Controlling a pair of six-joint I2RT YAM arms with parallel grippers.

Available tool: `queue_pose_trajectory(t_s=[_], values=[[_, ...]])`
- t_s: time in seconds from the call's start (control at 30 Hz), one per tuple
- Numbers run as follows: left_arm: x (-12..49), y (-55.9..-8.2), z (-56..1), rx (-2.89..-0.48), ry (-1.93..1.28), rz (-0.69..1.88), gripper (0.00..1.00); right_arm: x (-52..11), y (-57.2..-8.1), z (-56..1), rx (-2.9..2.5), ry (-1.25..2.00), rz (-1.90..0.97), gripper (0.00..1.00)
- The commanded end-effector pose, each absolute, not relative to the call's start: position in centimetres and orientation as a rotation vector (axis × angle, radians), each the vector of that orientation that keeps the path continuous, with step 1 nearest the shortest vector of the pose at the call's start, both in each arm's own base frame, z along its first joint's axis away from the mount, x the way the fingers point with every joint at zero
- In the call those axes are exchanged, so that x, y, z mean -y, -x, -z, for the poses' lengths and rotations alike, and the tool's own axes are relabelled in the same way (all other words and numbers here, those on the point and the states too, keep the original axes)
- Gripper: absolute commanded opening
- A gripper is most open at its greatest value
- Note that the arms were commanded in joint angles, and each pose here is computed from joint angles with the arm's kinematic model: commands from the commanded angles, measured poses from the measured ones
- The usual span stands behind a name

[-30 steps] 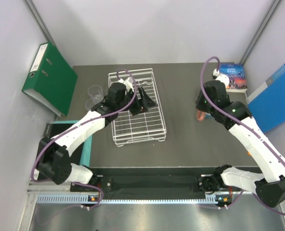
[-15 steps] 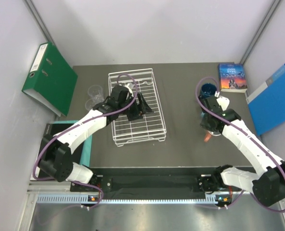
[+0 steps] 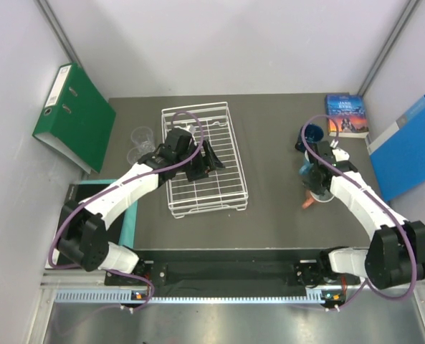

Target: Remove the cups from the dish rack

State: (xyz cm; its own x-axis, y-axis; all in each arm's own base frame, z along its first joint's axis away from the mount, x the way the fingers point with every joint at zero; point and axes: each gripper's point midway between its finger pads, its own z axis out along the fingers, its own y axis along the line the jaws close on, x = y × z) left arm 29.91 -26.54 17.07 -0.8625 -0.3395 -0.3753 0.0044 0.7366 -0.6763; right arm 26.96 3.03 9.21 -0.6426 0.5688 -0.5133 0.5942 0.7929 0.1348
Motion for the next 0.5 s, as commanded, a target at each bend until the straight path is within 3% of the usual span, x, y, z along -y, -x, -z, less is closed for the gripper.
queue_pose_trajectory(t_s=[0.0, 0.47], values=[[26.4, -30.6, -20.0, -2.369, 0.222, 0.960, 0.78, -3.0, -30.0, -11.0, -2.352, -0.861, 0.041, 0.00], [26.2, -31.1, -19.6, -2.373, 0.215, 0.922, 0.78, -2.3, -31.4, -8.9, -2.397, -0.888, 0.089, 0.00]])
